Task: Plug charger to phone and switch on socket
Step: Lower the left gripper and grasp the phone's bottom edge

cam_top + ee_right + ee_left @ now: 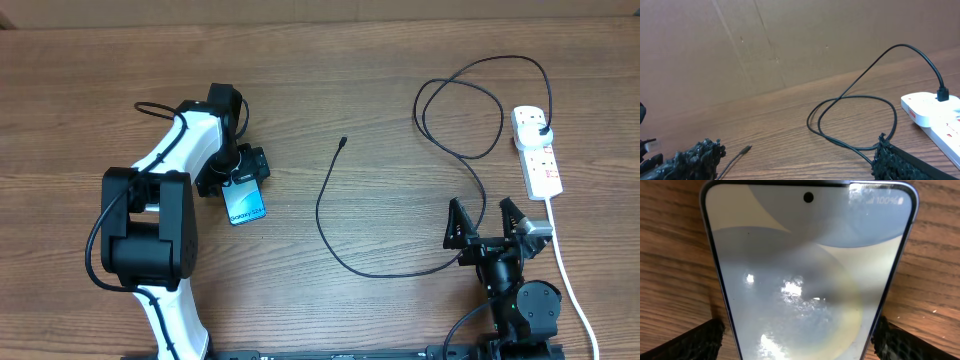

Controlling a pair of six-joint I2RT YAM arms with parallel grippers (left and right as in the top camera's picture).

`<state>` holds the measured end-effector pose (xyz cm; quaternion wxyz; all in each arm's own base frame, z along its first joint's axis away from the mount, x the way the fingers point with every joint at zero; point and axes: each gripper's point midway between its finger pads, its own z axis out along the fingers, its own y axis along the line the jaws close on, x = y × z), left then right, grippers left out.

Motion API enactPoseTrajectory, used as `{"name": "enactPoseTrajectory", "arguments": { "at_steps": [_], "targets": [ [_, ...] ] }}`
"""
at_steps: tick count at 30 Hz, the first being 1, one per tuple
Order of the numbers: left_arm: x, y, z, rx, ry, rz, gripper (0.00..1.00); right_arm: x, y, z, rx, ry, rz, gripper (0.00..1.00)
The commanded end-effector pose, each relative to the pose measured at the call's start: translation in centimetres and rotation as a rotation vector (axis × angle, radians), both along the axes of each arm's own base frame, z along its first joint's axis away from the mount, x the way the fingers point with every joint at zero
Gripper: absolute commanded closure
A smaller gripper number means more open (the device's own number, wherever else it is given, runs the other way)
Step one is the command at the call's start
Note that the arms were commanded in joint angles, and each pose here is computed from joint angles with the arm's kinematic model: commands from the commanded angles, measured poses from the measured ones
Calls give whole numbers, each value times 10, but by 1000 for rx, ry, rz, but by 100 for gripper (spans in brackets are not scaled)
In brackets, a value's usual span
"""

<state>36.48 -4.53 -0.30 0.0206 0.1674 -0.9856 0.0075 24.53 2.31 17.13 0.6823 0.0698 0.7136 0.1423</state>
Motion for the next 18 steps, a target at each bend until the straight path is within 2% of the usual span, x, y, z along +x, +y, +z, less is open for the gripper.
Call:
{"name": "enactPoseTrajectory", "arguments": {
  "at_steps": [1, 3, 8, 11, 18],
  "targets": [
    [-18, 3, -31, -2, 77, -34, 6, 0, 2, -2, 1, -4, 9, 0],
    [-18, 3, -31, -2, 77, -34, 14, 0, 2, -2, 1, -4, 9, 0],
    [-17, 3, -31, -3, 73, -33, 22, 0, 2, -2, 1, -4, 9, 0],
    [-16, 3, -31, -3, 69, -33, 31, 0, 2, -2, 1, -4, 9, 0],
    [-12, -1, -31, -23, 55, -32, 27, 0, 2, -2, 1, -4, 9, 0]
  ]
}}
